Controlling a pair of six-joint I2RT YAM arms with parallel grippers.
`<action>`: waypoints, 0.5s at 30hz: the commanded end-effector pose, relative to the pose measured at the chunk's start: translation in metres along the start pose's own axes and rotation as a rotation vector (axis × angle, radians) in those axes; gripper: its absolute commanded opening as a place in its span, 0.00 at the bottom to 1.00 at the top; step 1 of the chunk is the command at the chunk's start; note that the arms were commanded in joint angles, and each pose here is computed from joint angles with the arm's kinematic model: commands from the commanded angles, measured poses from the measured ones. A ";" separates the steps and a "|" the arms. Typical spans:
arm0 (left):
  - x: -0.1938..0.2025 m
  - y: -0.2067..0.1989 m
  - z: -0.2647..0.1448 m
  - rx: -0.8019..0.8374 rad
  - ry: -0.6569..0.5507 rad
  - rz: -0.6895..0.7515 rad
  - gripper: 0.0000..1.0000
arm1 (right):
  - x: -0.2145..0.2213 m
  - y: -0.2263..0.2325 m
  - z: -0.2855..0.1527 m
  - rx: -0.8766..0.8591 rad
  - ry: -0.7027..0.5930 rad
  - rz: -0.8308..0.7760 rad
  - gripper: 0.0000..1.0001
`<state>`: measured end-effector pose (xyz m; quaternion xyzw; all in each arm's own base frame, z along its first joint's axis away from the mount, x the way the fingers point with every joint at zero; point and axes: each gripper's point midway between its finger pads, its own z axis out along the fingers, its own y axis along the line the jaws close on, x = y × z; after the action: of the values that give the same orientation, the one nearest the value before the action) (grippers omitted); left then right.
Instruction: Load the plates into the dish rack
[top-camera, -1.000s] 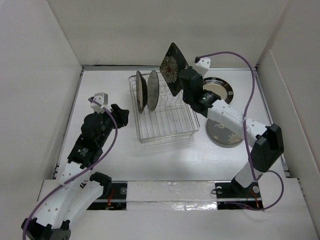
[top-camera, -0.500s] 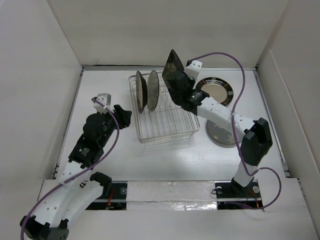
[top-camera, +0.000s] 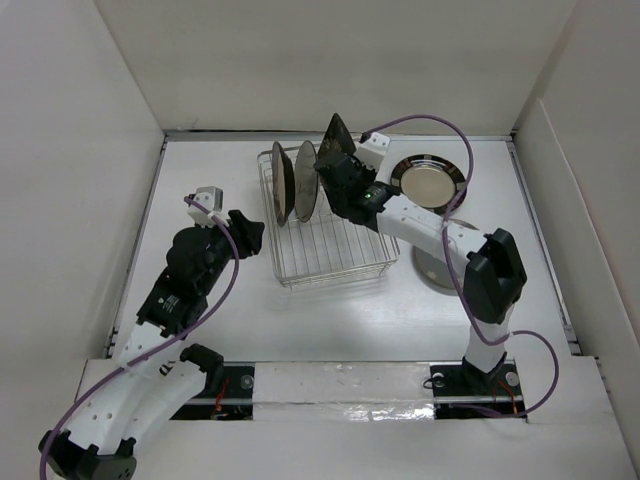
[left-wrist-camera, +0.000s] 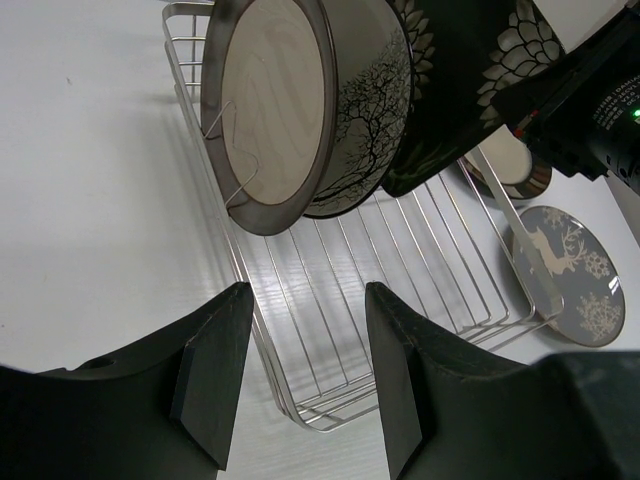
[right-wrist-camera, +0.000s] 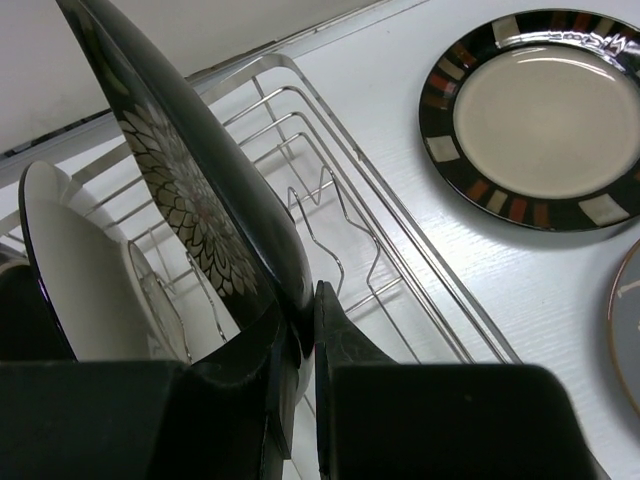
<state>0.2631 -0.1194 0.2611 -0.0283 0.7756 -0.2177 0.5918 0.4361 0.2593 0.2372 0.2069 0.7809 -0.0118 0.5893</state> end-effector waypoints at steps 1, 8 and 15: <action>-0.023 -0.010 -0.006 0.030 -0.066 -0.014 0.45 | -0.062 0.021 -0.014 0.001 -0.149 0.254 0.00; -0.023 -0.010 -0.007 0.028 -0.068 -0.017 0.45 | -0.028 0.032 -0.016 0.014 -0.128 0.246 0.00; -0.022 -0.011 -0.007 0.039 -0.063 -0.017 0.45 | -0.005 0.037 -0.023 -0.035 -0.114 0.317 0.07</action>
<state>0.2618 -0.1189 0.2635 -0.0301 0.7728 -0.2204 0.5944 0.4280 0.2791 0.2108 0.2393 0.7637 -0.0214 0.5992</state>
